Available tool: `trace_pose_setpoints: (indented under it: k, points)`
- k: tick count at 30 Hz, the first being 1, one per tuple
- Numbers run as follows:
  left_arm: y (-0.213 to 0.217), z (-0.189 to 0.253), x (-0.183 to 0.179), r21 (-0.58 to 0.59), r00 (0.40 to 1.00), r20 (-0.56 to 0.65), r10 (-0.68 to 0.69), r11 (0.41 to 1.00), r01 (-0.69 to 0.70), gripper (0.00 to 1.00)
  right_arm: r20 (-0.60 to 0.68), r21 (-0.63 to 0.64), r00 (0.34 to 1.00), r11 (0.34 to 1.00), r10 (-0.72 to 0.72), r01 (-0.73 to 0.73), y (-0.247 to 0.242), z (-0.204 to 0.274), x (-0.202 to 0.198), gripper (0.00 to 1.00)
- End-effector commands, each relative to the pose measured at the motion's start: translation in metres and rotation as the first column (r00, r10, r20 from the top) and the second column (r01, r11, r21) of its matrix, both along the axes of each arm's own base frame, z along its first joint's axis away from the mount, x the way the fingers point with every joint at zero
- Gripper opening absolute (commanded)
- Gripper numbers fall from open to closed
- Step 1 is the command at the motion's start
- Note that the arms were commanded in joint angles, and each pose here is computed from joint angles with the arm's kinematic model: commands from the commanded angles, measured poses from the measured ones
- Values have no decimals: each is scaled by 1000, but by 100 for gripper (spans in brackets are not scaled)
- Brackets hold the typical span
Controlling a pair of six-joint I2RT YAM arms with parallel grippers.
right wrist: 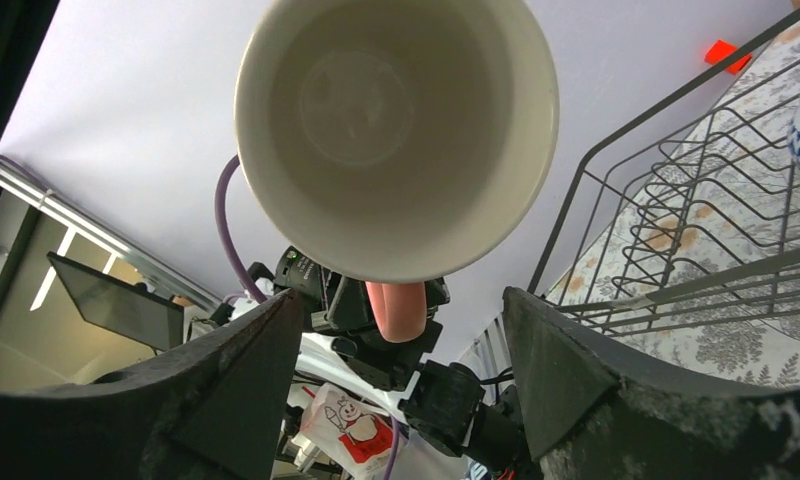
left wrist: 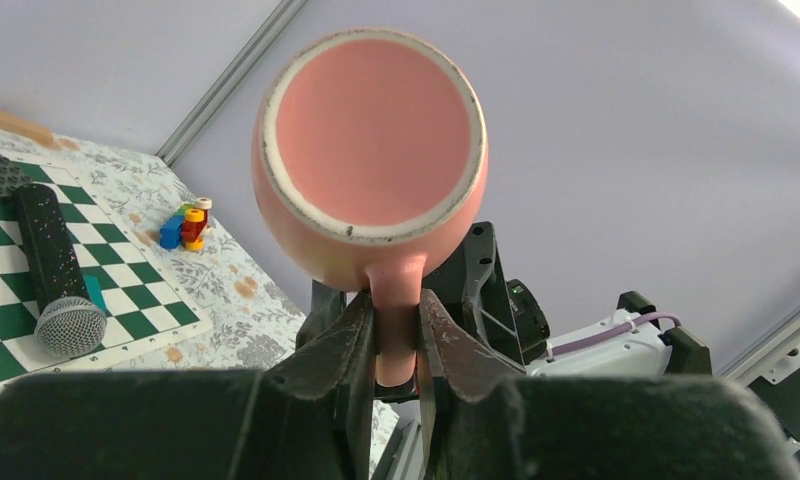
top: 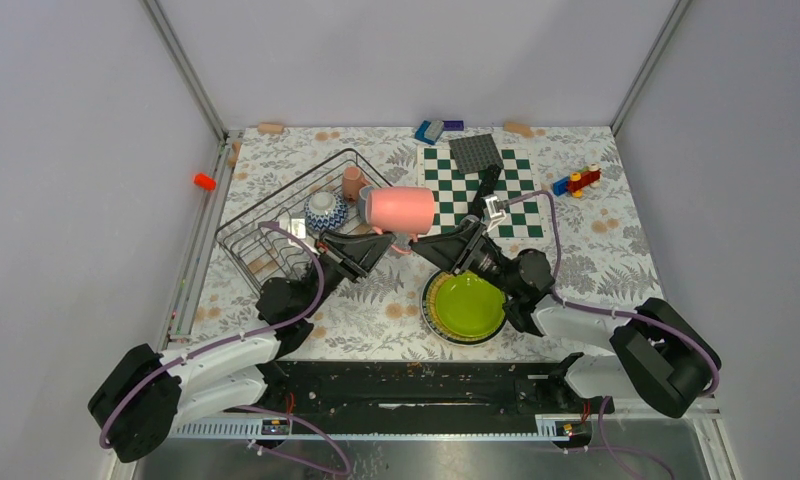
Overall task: Unload the mixed dishes from the dish rack
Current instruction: Pick up the cup from the dish rack.
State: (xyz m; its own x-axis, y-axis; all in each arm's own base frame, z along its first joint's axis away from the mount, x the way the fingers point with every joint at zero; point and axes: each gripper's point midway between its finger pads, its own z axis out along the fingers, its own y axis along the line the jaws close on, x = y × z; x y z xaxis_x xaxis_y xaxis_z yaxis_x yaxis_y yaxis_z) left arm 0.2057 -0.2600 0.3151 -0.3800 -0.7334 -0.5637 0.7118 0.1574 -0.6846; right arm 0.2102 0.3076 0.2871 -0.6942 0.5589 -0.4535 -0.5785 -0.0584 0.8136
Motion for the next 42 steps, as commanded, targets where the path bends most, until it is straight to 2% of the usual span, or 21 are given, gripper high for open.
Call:
trace_pose_setpoints:
  k: [1,14,22,27,30,32,33,34,35,37,38,39,40,42]
  points:
    - [18,61,-22,-170,984,177,12,985,19,0,111,75,992,995,53,-62,4,39,-16,77]
    - [2,62,-26,-136,979,205,-20,989,48,0,142,99,981,984,133,-147,9,57,-35,62]
    - [0,61,-24,-138,980,198,2,990,26,0,162,112,981,985,109,-128,5,62,-39,38]
    - [-8,58,-25,-117,979,202,-21,992,46,0,178,122,976,982,122,-145,6,70,-43,31]
    - [-12,55,-25,-108,980,196,-30,993,52,0,202,126,973,983,109,-136,5,74,-45,16]
    - [-11,53,-25,-106,981,193,-29,993,50,0,219,130,972,985,86,-116,2,76,-46,0]
    - [-11,52,-26,-100,980,197,-28,994,48,8,226,130,972,986,69,-100,0,75,-45,0]
    - [-10,50,-26,-92,980,197,-24,995,43,23,229,128,972,988,52,-83,-3,72,-45,0]
    - [-9,48,-25,-86,981,191,-16,996,33,35,236,127,971,990,35,-67,-5,71,-45,0]
    - [-7,43,-24,-69,983,184,0,998,13,52,250,128,968,991,1,-34,-11,69,-45,0]
    - [-6,39,-23,-57,983,181,5,998,5,67,257,130,966,991,-15,-20,-14,70,-45,0]
    - [-5,37,-23,-43,983,182,14,999,-6,89,262,129,965,992,-25,-9,-16,69,-45,0]
    - [-5,34,-21,-26,984,176,21,1000,-17,98,263,124,964,992,-30,-3,-17,68,-46,0]
    - [-5,29,-19,13,984,175,34,999,-37,99,262,106,964,994,-35,8,-17,65,-46,0]
